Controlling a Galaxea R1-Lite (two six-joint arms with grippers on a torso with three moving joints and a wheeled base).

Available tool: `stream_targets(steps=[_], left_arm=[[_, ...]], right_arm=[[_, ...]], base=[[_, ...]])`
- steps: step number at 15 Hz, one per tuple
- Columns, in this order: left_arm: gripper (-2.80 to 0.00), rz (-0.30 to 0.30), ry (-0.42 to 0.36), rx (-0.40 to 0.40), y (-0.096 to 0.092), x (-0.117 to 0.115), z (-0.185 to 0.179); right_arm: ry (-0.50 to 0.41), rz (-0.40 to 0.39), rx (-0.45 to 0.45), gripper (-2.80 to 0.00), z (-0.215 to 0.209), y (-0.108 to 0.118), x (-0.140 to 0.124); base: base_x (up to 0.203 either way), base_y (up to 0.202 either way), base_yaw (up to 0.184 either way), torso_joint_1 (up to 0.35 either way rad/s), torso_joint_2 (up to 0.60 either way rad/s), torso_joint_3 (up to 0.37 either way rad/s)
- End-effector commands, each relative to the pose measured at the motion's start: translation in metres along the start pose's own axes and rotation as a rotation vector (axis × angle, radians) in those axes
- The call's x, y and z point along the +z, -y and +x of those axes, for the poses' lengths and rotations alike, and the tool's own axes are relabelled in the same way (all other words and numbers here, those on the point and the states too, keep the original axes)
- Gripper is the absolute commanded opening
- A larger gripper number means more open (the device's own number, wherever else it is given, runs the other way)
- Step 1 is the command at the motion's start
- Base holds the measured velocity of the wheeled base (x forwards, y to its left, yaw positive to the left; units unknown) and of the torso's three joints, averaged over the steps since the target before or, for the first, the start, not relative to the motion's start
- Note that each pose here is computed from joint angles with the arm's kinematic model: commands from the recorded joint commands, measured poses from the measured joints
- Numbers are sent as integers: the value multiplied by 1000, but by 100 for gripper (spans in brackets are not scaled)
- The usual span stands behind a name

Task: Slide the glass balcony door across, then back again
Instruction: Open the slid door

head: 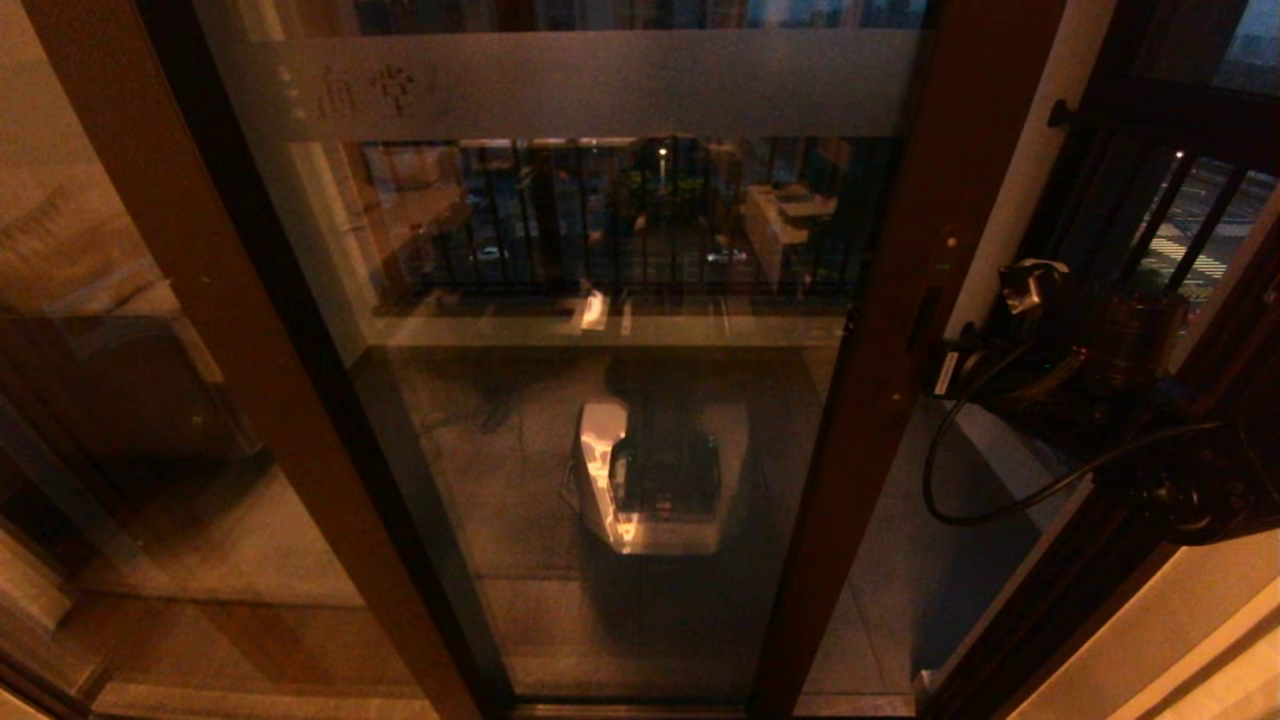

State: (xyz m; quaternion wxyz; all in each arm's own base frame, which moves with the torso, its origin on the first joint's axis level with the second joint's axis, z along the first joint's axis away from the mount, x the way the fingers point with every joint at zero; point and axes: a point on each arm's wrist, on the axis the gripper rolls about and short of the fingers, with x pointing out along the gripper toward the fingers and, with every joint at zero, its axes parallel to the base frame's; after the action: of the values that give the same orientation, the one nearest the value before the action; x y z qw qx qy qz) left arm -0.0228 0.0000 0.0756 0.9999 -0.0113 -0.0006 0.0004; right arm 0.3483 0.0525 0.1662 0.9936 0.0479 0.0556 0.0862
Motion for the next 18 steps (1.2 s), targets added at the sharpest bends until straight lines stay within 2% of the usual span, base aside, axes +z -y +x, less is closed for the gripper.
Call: stream_targets(steps=[1,18], left_arm=[[-280,0,2,-1,0,0,0],[-280,0,2,0,0,0,0]], right_arm=[[3,0,8,-280,0,-1,0],[-14,-8,41,-280,1,-26,-7]], base=[[0,0,0,0,0,0],[0,0,0,0,0,0]])
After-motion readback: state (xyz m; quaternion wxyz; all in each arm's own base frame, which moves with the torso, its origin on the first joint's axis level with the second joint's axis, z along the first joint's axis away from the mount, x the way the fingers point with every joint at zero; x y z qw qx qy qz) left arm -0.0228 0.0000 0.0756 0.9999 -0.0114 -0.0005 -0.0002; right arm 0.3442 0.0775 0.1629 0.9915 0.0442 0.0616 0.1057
